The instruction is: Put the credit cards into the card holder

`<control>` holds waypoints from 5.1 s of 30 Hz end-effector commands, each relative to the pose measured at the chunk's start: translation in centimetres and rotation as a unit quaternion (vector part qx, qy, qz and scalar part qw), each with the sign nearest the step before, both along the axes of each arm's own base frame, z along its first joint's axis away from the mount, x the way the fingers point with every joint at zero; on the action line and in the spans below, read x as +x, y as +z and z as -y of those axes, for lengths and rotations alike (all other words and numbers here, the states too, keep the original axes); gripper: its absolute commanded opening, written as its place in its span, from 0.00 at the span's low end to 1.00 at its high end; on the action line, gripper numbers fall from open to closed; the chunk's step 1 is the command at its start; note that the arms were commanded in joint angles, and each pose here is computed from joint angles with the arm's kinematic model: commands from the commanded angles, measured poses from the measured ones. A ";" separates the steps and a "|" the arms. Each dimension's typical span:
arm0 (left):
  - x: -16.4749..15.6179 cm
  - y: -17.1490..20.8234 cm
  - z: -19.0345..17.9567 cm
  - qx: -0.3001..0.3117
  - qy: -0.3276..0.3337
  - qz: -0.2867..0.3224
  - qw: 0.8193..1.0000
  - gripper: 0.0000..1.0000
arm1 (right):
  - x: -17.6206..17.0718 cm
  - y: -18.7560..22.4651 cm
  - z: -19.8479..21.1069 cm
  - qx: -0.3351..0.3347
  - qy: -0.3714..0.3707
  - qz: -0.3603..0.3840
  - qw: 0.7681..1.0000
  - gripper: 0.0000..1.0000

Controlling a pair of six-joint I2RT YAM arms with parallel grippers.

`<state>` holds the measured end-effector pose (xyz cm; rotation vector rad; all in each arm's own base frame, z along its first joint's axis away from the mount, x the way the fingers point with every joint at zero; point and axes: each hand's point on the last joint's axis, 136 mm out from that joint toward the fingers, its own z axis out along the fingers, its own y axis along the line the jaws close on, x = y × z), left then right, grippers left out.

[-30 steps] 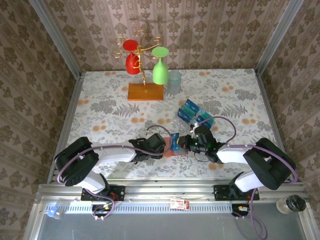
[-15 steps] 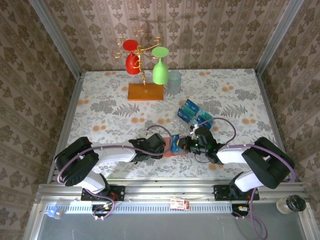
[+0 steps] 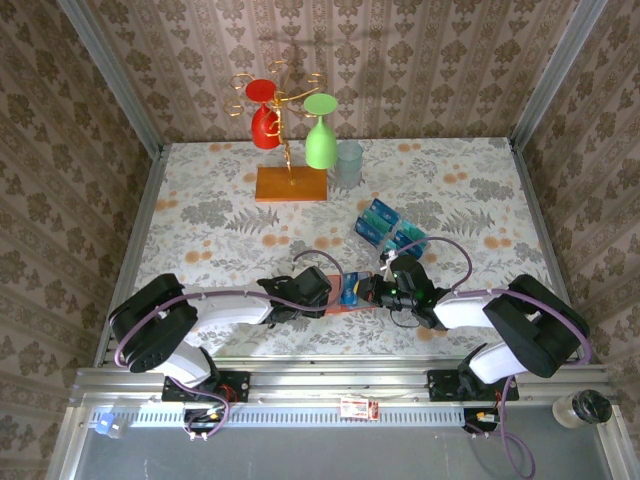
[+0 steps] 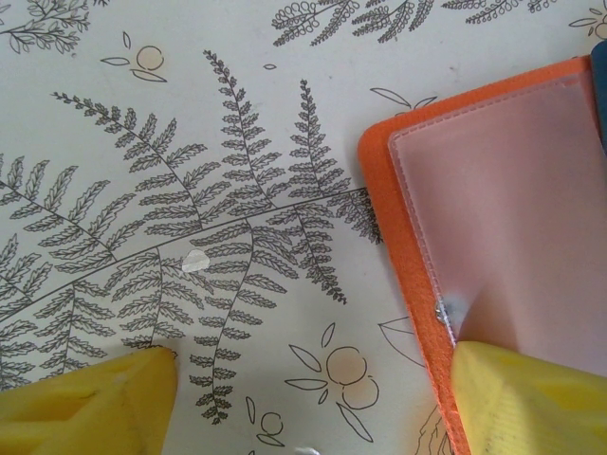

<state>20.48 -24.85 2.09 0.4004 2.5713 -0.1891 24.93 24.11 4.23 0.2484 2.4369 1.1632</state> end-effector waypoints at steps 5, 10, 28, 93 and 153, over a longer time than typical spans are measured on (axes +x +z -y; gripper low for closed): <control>-0.1 -0.3 -0.4 0.011 0.009 -0.001 1.000 0.77 | -1.4 -1.4 0.3 -0.017 0.018 -0.024 0.999 0.00; -0.1 -0.4 -0.4 0.013 0.008 0.000 1.000 0.77 | -1.6 -1.6 0.3 -0.020 0.020 -0.027 0.999 0.00; -0.1 -0.4 -0.4 0.011 0.010 -0.001 1.000 0.77 | -2.0 -2.3 0.0 -0.019 0.036 -0.045 0.998 0.00; 0.3 0.2 -2.2 0.011 0.036 0.015 0.999 0.78 | 1.3 -1.3 -5.9 -0.101 0.157 -0.076 0.980 0.11; 1.9 0.3 -3.0 -0.051 0.062 -0.030 0.996 0.80 | 1.6 -0.3 -5.7 -0.137 0.134 -0.062 0.980 0.09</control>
